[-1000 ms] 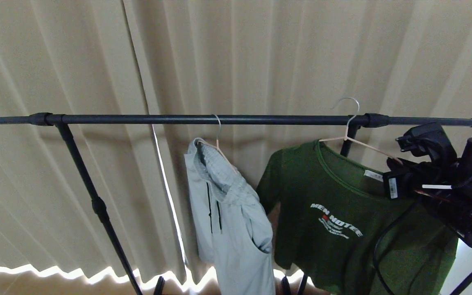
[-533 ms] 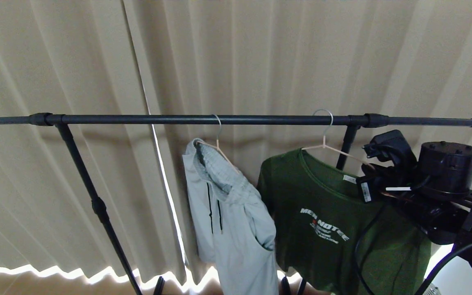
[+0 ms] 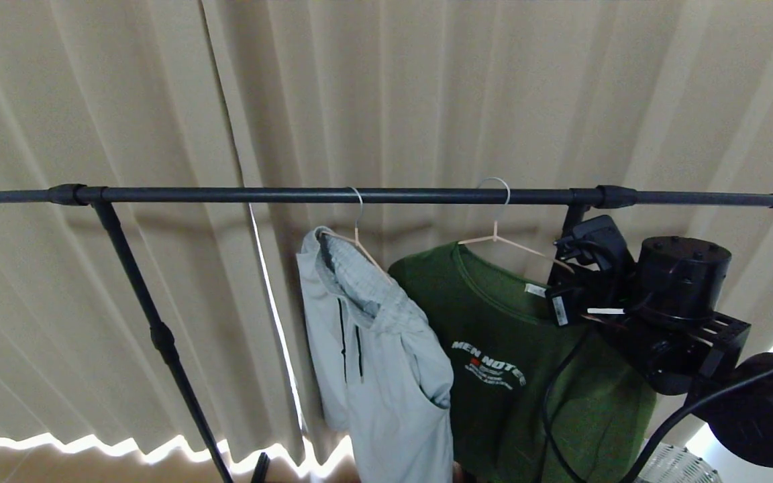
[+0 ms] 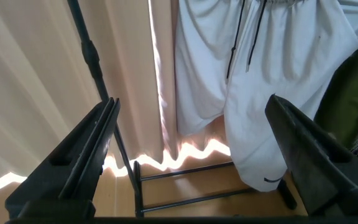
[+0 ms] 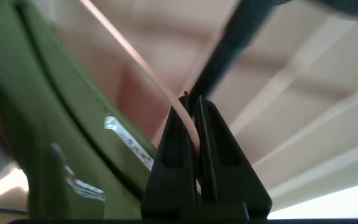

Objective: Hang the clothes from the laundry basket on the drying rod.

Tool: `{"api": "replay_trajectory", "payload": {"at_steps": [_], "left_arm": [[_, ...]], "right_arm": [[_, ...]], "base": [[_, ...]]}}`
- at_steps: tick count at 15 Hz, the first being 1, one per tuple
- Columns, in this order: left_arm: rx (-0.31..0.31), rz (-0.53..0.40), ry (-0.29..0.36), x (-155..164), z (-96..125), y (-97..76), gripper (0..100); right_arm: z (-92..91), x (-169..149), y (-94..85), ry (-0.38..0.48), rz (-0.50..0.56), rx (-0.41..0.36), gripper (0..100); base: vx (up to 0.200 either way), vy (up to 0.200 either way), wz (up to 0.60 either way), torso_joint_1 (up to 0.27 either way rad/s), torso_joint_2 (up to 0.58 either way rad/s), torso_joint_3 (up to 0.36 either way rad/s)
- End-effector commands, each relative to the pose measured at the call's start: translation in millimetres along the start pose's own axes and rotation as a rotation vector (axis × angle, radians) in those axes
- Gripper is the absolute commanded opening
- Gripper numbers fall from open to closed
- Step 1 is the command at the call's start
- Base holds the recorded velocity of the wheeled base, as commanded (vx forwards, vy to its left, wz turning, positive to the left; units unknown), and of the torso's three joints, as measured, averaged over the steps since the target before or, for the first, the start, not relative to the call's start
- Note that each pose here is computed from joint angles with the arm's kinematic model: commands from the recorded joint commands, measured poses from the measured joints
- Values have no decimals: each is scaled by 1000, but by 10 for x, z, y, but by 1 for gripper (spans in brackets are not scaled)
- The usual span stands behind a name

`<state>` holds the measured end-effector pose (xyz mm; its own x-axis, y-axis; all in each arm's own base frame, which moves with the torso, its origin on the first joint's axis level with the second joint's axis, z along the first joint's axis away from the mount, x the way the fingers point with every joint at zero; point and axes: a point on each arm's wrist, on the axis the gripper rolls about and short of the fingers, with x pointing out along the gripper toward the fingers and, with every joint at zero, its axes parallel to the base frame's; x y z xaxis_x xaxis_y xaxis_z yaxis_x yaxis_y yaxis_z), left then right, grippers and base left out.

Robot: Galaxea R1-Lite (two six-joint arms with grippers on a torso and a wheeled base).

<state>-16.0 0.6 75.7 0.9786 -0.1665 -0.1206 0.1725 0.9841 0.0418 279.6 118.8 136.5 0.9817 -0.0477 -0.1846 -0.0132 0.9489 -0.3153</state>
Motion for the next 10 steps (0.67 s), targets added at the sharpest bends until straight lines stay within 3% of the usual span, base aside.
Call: {"api": "replay_trajectory", "payload": {"at_steps": [1, 9, 10], "left_arm": [[0, -1, 2, 1, 0, 0, 100], [2, 1, 2, 1, 0, 0, 100], [2, 1, 2, 1, 0, 0, 100]], "right_arm": [[-40, 21, 26, 14, 4, -8, 0], [-22, -47, 142, 4, 47, -19, 0], [-19, -57, 152, 2, 51, -20, 100]], "base": [[0, 0, 0, 0, 0, 0], [0, 0, 0, 0, 0, 0], [0, 0, 0, 0, 0, 0]]}}
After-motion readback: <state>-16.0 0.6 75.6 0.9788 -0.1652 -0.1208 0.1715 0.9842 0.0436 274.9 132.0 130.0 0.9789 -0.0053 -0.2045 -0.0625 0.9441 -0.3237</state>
